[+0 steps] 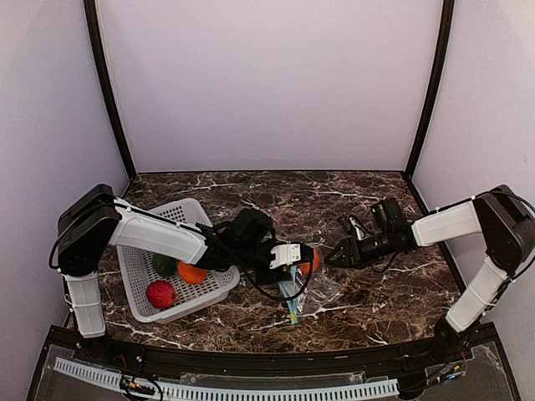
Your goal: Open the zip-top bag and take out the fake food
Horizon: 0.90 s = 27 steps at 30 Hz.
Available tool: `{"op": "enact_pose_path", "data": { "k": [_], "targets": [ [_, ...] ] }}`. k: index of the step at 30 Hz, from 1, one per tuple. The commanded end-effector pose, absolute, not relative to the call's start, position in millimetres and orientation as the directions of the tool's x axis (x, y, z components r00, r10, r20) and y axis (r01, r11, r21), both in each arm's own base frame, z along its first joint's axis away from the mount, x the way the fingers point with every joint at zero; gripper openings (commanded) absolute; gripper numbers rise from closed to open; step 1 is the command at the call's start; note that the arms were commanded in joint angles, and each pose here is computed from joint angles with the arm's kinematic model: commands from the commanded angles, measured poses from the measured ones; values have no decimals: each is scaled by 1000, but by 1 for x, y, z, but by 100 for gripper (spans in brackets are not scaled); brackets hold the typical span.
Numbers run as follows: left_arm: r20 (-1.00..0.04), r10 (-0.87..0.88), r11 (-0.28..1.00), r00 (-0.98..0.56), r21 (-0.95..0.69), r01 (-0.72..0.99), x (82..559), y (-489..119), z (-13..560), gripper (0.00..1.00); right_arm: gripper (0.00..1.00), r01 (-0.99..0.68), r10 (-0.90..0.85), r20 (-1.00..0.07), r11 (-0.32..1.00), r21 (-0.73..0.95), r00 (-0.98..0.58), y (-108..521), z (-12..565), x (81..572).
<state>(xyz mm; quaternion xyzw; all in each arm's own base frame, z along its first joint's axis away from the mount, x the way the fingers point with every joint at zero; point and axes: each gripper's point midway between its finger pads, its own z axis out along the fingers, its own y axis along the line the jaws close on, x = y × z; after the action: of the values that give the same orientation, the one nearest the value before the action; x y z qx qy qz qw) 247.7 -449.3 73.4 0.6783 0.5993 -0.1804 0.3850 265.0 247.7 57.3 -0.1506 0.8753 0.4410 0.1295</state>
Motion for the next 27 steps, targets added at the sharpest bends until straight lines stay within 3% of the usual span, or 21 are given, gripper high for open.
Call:
{"op": "enact_pose_path", "data": {
  "k": [1, 9, 17, 27],
  "targets": [
    [-703, 671, 11, 235, 326, 945, 246, -447, 77, 44, 55, -354, -91, -372, 576, 737, -924, 244, 65, 289],
    [-705, 670, 22, 233, 332, 943, 248, -448, 76, 46, 43, -366, -80, -379, 500, 785, -922, 264, 71, 317],
    [-712, 664, 39, 228, 337, 941, 252, -452, 77, 51, 40, -365, -95, -364, 464, 807, -927, 279, 59, 331],
    [-709, 666, 52, 233, 355, 933, 257, -454, 75, 62, 7, -386, -172, -345, 451, 805, -923, 302, 37, 314]
  ]
}}
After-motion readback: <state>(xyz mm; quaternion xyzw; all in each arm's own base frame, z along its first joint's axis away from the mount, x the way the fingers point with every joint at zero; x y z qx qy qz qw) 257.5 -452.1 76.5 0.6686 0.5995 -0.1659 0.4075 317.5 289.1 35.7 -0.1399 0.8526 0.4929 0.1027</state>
